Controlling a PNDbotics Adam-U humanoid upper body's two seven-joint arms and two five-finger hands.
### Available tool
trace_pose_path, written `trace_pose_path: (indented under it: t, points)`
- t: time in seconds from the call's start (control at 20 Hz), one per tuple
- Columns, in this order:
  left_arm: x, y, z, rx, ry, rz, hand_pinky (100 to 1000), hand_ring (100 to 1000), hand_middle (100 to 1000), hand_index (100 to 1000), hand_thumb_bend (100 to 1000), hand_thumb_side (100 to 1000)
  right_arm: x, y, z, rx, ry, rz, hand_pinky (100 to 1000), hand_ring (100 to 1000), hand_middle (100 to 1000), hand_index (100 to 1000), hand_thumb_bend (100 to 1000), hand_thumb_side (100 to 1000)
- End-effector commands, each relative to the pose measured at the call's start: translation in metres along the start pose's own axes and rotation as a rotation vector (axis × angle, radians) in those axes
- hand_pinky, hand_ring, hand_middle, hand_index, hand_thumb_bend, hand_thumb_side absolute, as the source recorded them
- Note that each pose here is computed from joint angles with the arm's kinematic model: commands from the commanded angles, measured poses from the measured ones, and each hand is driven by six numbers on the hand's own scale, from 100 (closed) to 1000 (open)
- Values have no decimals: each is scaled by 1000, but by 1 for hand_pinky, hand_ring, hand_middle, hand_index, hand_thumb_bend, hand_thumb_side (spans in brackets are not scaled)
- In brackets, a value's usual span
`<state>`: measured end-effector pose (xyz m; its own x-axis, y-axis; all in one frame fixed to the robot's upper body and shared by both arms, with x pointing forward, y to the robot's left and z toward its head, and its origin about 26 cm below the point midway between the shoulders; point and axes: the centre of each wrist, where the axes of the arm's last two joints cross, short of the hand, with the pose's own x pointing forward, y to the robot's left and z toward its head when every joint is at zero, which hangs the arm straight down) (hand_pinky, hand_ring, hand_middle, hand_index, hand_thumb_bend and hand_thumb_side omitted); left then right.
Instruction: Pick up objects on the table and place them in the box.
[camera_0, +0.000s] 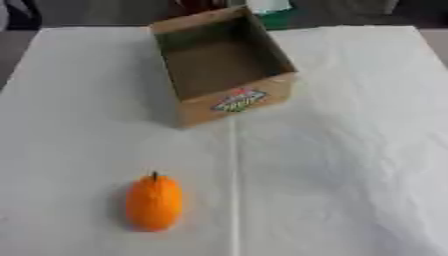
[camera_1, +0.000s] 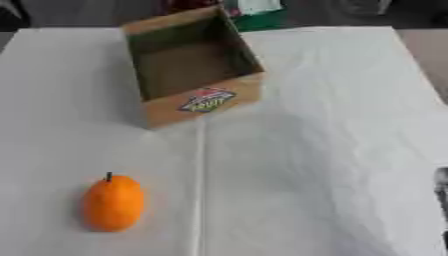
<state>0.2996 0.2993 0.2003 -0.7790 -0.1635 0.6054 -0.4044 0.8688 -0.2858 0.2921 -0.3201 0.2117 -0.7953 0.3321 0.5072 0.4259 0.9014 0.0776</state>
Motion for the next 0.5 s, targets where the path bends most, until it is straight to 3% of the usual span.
trace_pose_path:
  t: [0.05, 0.5]
  points:
    - [7, 1, -5, -1, -32, 3, 481, 508, 560, 751, 100, 669, 5, -2, -6, 7, -31, 9, 799, 813, 704, 825, 100, 1000]
    - [7, 1, -5, -10, -35, 0, 482, 508, 564, 758, 100, 670, 5, -2, -6, 9, -30, 9, 799, 812, 704, 825, 100, 1000]
